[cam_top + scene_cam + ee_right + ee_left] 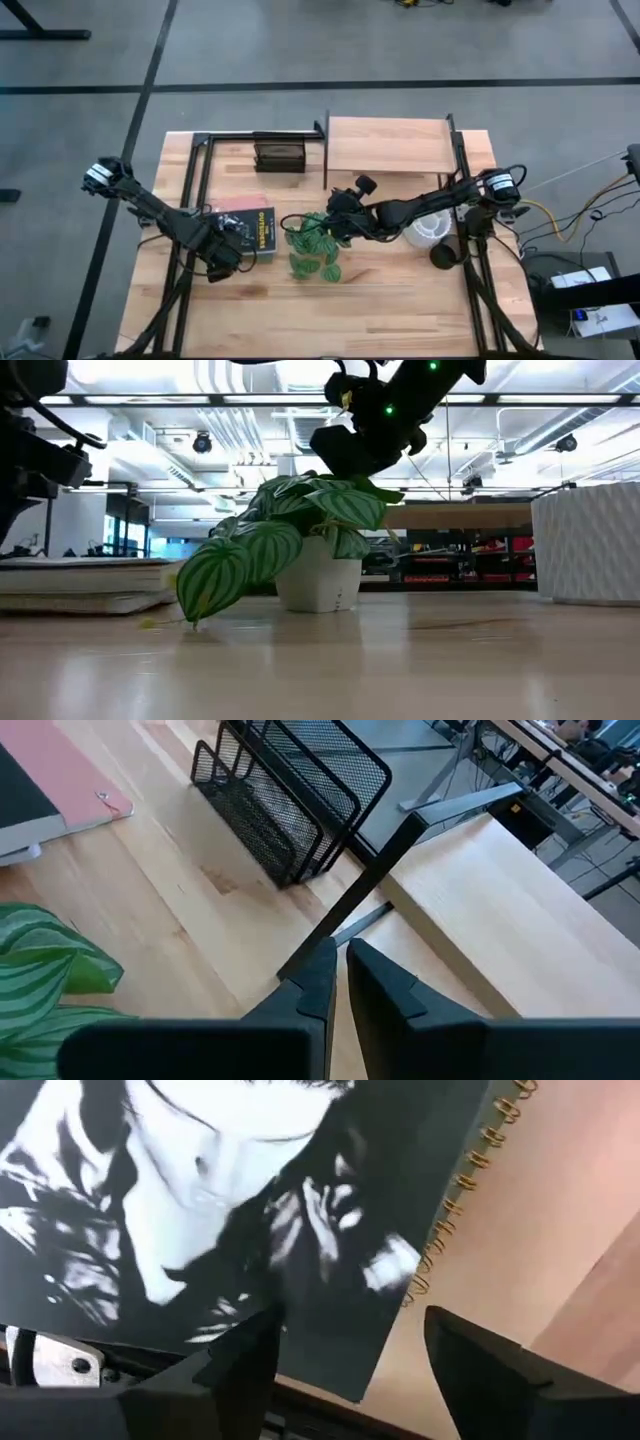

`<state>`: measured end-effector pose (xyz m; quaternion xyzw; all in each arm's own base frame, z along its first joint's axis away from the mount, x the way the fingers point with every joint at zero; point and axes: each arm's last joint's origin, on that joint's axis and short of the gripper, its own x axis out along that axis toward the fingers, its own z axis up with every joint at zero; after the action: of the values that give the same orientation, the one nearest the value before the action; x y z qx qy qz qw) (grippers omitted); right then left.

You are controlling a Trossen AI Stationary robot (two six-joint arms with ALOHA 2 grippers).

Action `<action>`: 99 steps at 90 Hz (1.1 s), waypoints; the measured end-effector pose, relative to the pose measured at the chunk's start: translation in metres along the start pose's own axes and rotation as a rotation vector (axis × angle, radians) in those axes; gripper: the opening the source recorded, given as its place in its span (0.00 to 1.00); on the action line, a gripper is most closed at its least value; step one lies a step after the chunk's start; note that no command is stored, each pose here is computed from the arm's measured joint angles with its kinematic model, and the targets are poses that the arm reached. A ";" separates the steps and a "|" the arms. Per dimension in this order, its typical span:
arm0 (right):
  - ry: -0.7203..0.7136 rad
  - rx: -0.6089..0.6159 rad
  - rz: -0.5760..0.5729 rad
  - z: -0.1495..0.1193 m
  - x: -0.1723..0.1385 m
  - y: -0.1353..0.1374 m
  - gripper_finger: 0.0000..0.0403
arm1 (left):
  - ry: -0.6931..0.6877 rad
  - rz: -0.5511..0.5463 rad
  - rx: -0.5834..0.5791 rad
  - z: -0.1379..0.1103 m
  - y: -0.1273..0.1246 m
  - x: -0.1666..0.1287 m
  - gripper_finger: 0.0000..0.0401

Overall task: Stock shelves
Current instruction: Return to Home Position

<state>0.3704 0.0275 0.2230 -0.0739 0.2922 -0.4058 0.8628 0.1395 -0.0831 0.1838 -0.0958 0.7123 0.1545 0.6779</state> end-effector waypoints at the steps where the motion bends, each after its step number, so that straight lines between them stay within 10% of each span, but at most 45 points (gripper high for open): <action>1: 0.000 0.002 0.000 0.000 0.000 0.000 0.03 | 0.000 0.000 0.000 0.000 0.000 0.000 0.57; 32: 0.009 -0.010 0.023 -0.001 -0.002 0.002 0.03 | -0.009 -0.009 0.022 -0.001 0.001 -0.002 0.51; 64: 0.112 -0.373 0.033 -0.004 -0.017 -0.011 0.03 | -0.124 -0.071 0.051 0.008 -0.006 -0.035 0.43; 99: 0.144 -0.328 0.053 0.012 -0.031 -0.017 0.03 | -0.251 -0.185 0.088 0.018 -0.016 -0.079 0.38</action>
<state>0.3507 0.0380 0.2529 -0.1767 0.4172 -0.3339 0.8266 0.1672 -0.0975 0.2603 -0.1110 0.6162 0.0710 0.7765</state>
